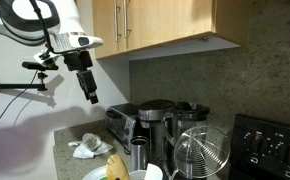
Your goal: Use the white towel to wipe the white plate, then put the white plate on top of the microwave
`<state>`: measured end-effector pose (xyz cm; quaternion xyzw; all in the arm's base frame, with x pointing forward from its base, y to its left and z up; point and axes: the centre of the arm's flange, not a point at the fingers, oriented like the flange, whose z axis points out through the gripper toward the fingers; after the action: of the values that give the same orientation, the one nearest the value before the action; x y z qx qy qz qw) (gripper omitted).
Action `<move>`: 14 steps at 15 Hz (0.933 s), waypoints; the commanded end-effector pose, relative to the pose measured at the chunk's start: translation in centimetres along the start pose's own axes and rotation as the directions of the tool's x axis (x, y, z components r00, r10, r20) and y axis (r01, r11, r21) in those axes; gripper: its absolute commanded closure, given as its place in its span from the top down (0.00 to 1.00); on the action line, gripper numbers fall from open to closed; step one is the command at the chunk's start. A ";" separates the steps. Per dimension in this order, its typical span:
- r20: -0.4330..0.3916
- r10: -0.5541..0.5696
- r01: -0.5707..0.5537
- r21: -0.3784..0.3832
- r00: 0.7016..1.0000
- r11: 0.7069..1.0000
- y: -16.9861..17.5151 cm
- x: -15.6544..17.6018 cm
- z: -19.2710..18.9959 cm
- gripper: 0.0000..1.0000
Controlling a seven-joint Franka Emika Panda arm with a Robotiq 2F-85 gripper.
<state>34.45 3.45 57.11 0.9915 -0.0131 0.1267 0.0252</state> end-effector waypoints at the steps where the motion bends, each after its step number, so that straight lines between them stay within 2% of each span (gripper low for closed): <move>1: 0.000 0.000 0.000 0.000 1.000 1.000 0.0 0.0 0.0 1.00; 7: 0.010 -0.015 0.015 0.014 1.000 1.000 -0.5 0.1 0.7 1.00; 10: 0.012 -0.071 0.070 0.075 0.997 0.995 -3.4 0.9 3.9 1.00; 14: -0.031 -0.145 0.148 0.178 0.989 0.973 -8.9 1.5 8.6 1.00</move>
<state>36.54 8.63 52.03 0.9907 0.0388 0.1280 -0.0267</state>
